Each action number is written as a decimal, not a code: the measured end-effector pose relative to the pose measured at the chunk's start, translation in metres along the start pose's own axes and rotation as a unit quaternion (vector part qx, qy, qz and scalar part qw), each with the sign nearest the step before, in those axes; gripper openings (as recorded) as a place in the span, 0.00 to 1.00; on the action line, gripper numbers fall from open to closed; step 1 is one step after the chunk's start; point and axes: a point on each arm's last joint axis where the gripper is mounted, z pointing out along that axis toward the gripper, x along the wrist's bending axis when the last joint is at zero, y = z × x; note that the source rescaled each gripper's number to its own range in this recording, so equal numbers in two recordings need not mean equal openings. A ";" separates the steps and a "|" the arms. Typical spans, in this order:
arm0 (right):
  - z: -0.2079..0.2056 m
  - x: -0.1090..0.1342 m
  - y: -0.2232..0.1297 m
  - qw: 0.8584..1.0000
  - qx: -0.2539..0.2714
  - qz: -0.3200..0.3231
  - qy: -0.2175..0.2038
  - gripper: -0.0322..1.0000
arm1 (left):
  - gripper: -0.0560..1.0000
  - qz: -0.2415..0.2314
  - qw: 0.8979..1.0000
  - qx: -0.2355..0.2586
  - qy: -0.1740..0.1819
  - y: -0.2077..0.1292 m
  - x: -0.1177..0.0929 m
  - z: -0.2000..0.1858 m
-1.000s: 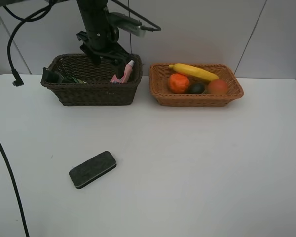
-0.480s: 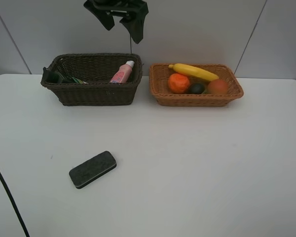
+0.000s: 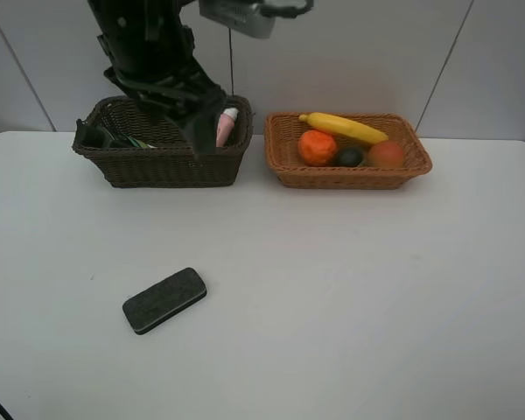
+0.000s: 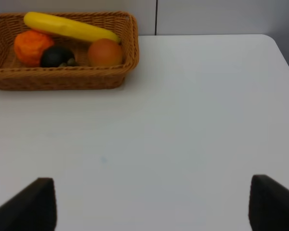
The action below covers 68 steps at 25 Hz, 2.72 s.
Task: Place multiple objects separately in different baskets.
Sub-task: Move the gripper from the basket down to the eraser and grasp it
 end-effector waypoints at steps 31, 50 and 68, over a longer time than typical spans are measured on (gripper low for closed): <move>0.000 0.000 0.000 1.000 0.000 0.000 0.000 1.00 | 1.00 0.075 0.985 0.146 -0.055 -0.071 -0.015 0.181; 0.000 0.000 0.000 1.000 0.000 0.000 0.000 1.00 | 1.00 0.077 0.985 0.145 -0.051 -0.070 -0.014 0.196; 0.000 0.000 0.000 1.000 0.000 0.000 0.000 1.00 | 0.97 0.082 0.981 0.168 -0.053 -0.072 -0.014 0.202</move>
